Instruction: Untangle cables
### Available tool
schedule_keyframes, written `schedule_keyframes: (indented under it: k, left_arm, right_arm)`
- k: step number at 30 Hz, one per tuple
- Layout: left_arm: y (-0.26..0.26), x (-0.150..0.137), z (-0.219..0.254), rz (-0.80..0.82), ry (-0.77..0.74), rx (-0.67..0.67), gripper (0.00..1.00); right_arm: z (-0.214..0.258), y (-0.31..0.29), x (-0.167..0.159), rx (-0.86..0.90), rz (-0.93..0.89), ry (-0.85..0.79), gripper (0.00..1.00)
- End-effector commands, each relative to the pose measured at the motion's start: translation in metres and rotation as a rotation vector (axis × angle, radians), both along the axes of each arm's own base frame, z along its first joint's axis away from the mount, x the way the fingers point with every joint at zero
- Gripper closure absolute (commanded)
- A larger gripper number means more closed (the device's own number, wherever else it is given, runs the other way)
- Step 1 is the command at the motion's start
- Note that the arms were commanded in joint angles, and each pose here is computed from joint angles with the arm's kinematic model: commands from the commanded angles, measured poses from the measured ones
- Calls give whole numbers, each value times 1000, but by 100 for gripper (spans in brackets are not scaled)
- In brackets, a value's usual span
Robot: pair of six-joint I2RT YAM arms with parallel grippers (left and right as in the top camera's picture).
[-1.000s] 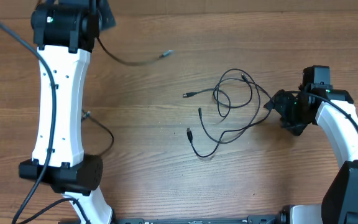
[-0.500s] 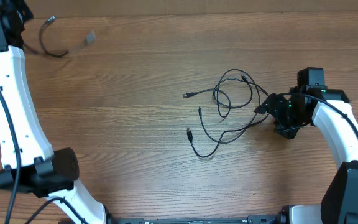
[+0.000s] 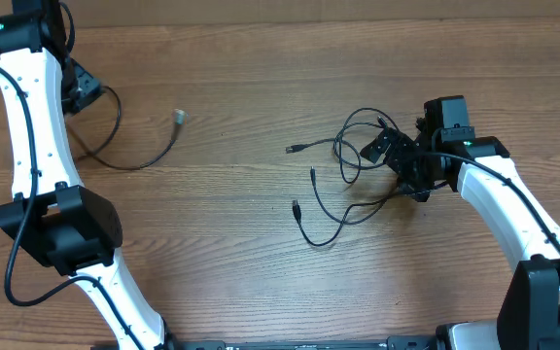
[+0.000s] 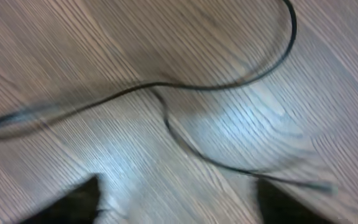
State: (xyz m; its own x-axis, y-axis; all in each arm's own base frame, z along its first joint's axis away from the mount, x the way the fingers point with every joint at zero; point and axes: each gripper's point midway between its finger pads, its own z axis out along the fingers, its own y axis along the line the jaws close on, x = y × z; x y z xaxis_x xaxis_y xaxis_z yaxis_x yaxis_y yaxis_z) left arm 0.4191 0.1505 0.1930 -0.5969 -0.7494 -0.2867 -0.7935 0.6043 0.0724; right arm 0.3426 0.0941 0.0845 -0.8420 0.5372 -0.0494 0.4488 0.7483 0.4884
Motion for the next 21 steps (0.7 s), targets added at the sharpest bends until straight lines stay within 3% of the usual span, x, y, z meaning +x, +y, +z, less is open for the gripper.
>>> schedule_keyframes:
  k: [1,5,10,17,21]
  left_arm:
    - [-14,-1,19,-4,-59,-37,0]
    - [-34,2,47,-105,-120,-11,0]
    - [-97,8,87,-268,-237,4,0]
    - [-166,9,88,-438,-234,-13,0]
    - [-203,7,88,-529,-233,-17,0]
  right_arm:
    - [-1,-1,-1,-7,-8,2,0]
    - [7,0,1,27,-7,-15,0]
    - [59,-3,6,141,44,-186,0]
    - [130,-12,-18,246,202,-433,0]
    - [133,-10,-33,242,250,-439,0]
